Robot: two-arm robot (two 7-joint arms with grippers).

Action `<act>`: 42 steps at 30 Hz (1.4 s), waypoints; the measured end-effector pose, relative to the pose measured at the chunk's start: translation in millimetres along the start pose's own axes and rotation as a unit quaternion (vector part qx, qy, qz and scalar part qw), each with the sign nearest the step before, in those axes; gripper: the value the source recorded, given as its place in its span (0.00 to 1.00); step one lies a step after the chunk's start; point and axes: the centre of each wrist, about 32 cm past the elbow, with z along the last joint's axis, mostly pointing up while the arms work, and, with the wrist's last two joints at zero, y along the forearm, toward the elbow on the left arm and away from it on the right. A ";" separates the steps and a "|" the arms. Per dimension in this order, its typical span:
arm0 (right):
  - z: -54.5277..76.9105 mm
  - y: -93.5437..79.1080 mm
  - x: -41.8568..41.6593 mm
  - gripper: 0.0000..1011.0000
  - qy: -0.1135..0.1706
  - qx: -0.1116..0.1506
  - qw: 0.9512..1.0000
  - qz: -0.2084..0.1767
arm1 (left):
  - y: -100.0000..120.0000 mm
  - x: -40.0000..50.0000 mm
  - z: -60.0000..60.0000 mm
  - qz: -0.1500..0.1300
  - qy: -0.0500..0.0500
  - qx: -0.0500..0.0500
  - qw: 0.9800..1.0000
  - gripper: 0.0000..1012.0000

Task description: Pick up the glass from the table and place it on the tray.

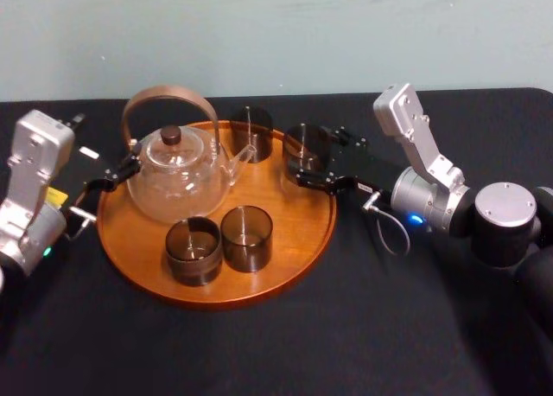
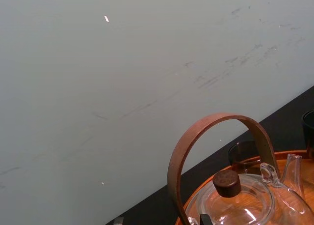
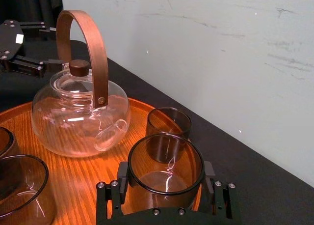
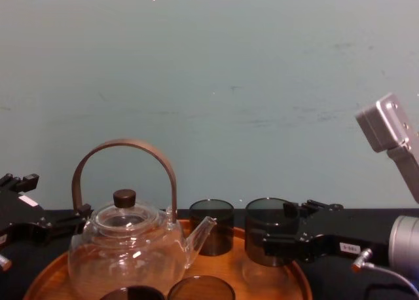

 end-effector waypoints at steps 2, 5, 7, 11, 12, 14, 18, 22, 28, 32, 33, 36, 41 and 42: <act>0.0 0.0 0.0 0.89 0.000 0.000 1.000 0.000 | 0.0 0.0 0.0 0.000 0.000 0.000 1.000 1.00; 0.0 0.0 0.0 0.89 0.000 0.000 1.000 0.000 | 0.0 0.0 0.0 0.000 0.000 0.000 1.000 1.00; 0.0 0.0 0.0 0.89 0.000 0.000 1.000 0.000 | 0.0 0.0 0.0 0.000 0.000 0.000 1.000 1.00; 0.0 0.0 0.0 0.89 0.000 0.000 1.000 0.000 | 0.0 0.0 0.0 0.000 0.000 0.000 1.000 1.00; 0.0 0.0 0.0 0.89 0.000 0.000 1.000 0.000 | 0.0 0.0 0.0 0.000 0.000 0.000 1.000 1.00; 0.0 0.0 0.0 0.89 0.000 0.000 1.000 0.000 | 0.0 0.0 0.0 0.000 0.000 0.000 1.000 1.00; 0.0 0.0 0.0 0.90 0.000 0.000 1.000 0.000 | 0.0 0.0 0.0 0.000 0.000 0.000 1.000 1.00; 0.0 0.0 0.0 0.89 0.000 0.000 1.000 0.000 | 0.0 0.0 0.0 0.000 0.000 0.000 1.000 1.00; 0.0 0.0 0.0 0.89 0.000 0.000 1.000 0.000 | 0.0 0.0 0.0 0.000 0.000 0.000 1.000 1.00; 0.0 0.0 0.0 0.89 0.000 0.000 1.000 0.000 | 0.0 0.0 0.0 0.000 0.000 0.000 1.000 1.00; 0.0 0.0 0.0 0.89 0.000 0.000 1.000 0.000 | 0.0 0.0 0.0 0.000 0.000 0.000 1.000 1.00; 0.0 0.0 0.0 0.89 0.000 0.000 1.000 0.000 | 0.0 0.0 0.0 0.000 0.000 0.000 1.000 1.00; 0.0 0.0 0.0 0.90 0.000 0.000 1.000 0.000 | 0.0 0.0 0.0 0.000 0.000 0.000 1.000 1.00; 0.0 0.0 0.0 0.90 0.000 0.000 1.000 0.000 | 0.0 0.0 0.0 0.000 0.000 0.000 1.000 1.00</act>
